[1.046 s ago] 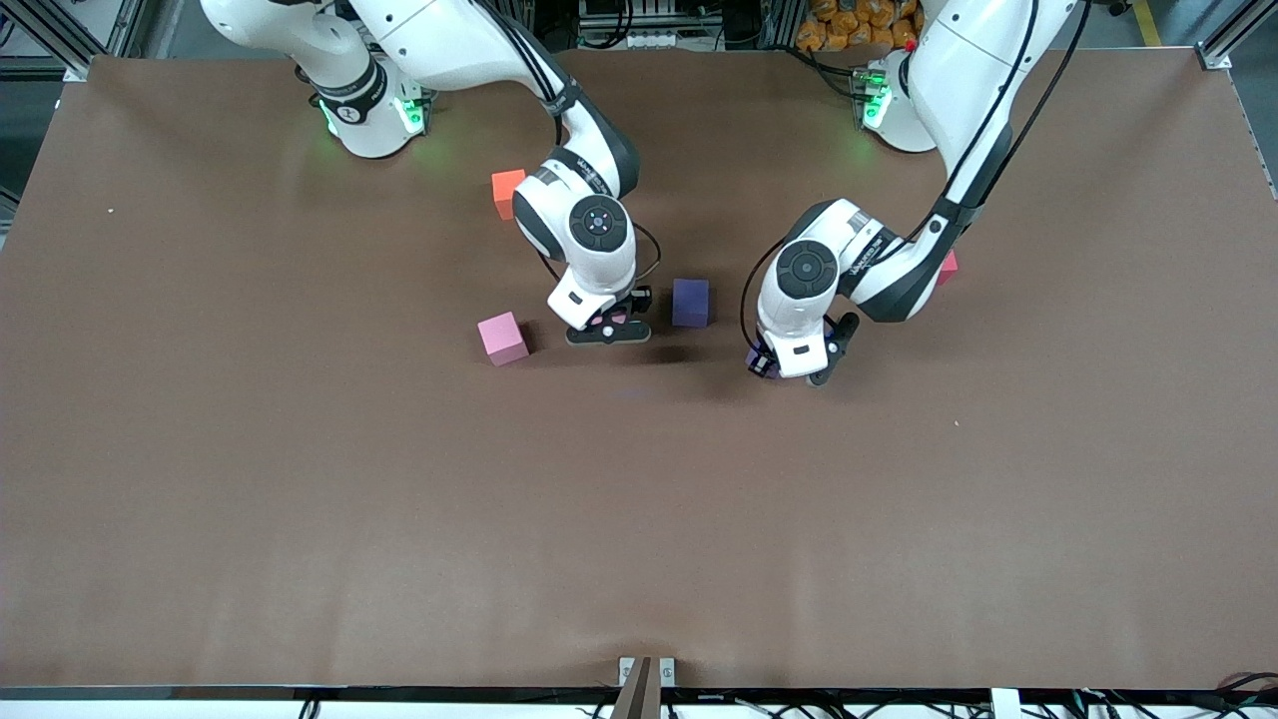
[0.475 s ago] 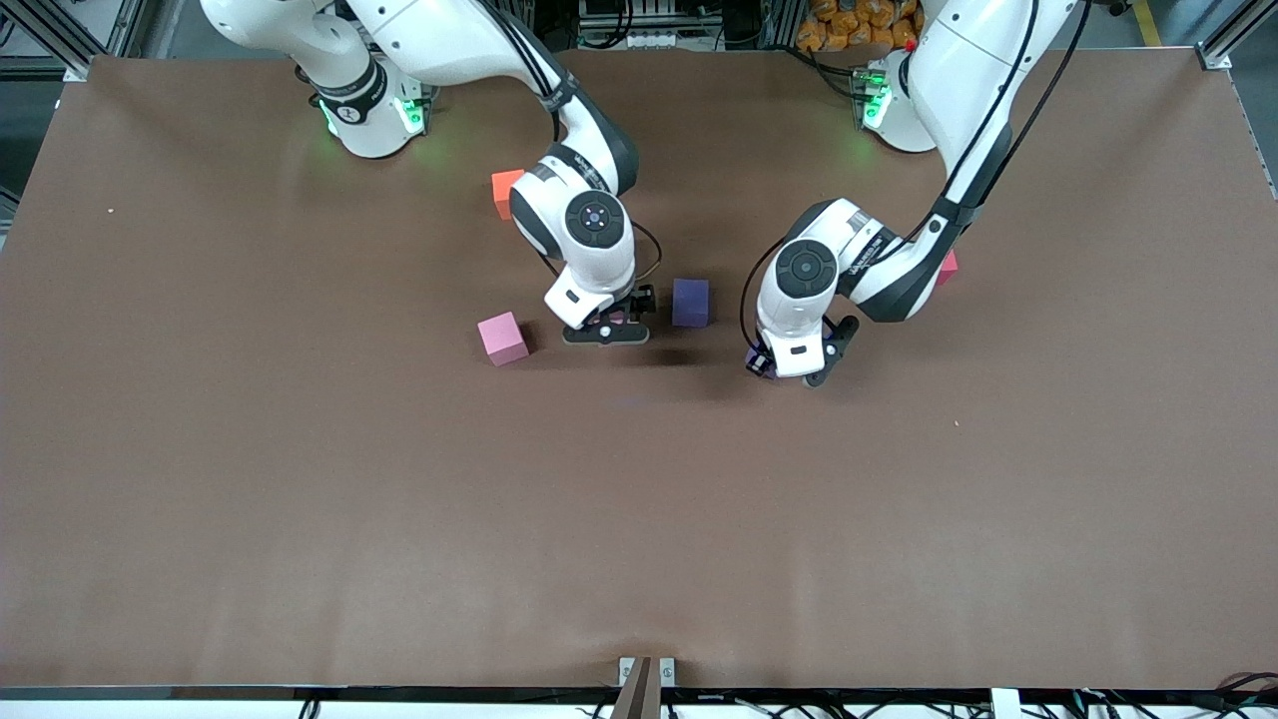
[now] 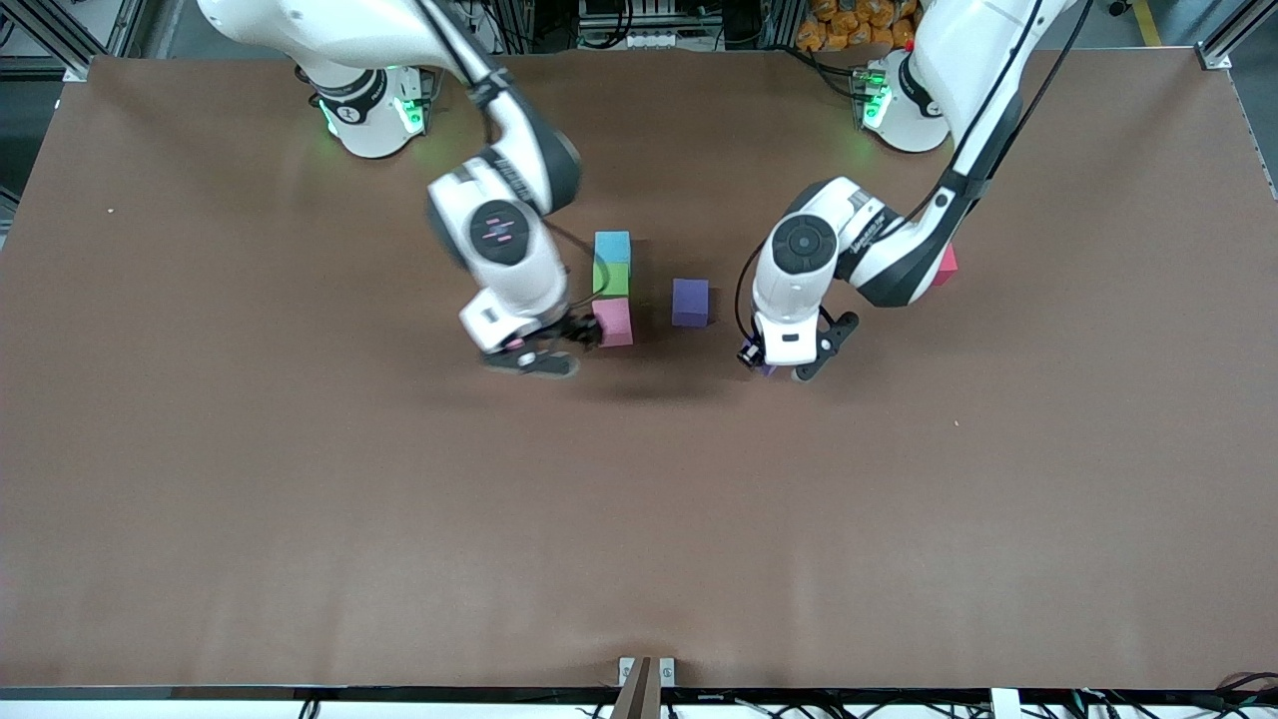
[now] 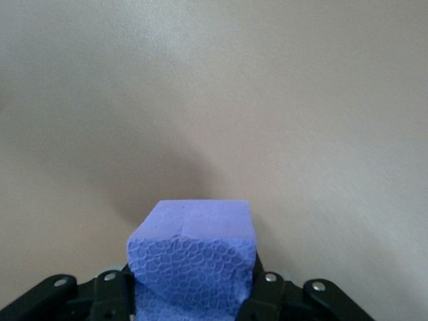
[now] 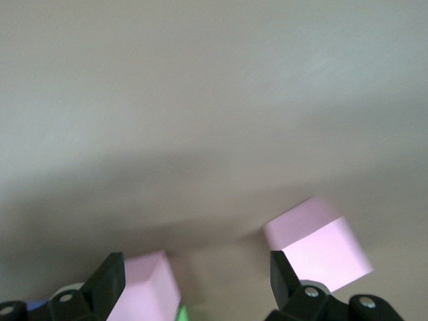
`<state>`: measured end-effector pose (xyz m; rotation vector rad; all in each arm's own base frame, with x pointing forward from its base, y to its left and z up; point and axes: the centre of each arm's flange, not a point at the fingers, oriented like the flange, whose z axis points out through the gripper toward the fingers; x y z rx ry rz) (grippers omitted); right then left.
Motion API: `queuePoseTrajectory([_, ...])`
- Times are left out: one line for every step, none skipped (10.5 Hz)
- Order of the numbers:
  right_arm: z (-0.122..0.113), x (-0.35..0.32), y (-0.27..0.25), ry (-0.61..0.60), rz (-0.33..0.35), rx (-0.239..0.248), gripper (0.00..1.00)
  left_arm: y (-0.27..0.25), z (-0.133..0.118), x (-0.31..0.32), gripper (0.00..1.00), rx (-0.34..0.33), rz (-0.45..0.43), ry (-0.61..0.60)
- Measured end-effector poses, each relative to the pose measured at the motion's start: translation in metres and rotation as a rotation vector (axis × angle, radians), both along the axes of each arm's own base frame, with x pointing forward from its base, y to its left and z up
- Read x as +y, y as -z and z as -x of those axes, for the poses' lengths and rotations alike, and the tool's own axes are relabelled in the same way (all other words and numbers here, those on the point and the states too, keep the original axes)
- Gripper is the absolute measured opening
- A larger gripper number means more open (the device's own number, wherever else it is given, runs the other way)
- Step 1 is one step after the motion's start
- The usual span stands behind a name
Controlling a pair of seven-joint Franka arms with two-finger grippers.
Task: Arrange blocks into number 1
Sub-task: 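Move the purple block to the cyan block while the right gripper grasps pink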
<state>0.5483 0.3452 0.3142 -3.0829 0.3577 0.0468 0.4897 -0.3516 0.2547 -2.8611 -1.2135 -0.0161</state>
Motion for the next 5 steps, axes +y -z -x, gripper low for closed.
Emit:
queuePoseTrajectory([-0.018, -0.034, -0.004, 0.063, 0.001, 0.006, 0.96, -0.010, 0.005, -0.007, 0.56, -0.007, 0.003, 0.014])
queuePoseTrajectory([-0.033, -0.069, -0.004, 0.129, 0.000, 0.017, 0.96, -0.018, 0.011, -0.016, 0.56, -0.012, 0.011, 0.031])
queuePoseTrajectory([-0.043, -0.097, -0.001, 0.179, 0.000, 0.027, 0.96, -0.027, 0.020, -0.027, 0.56, -0.011, 0.019, 0.047])
queuePoseTrajectory([-0.047, -0.112, 0.003, 0.229, -0.001, 0.037, 0.96, -0.041, 0.030, -0.039, 0.56, -0.003, 0.030, 0.059])
queuePoseTrajectory([-0.047, -0.116, 0.005, 0.293, -0.001, 0.047, 0.95, -0.059, 0.045, -0.056, 0.56, 0.001, 0.046, 0.080])
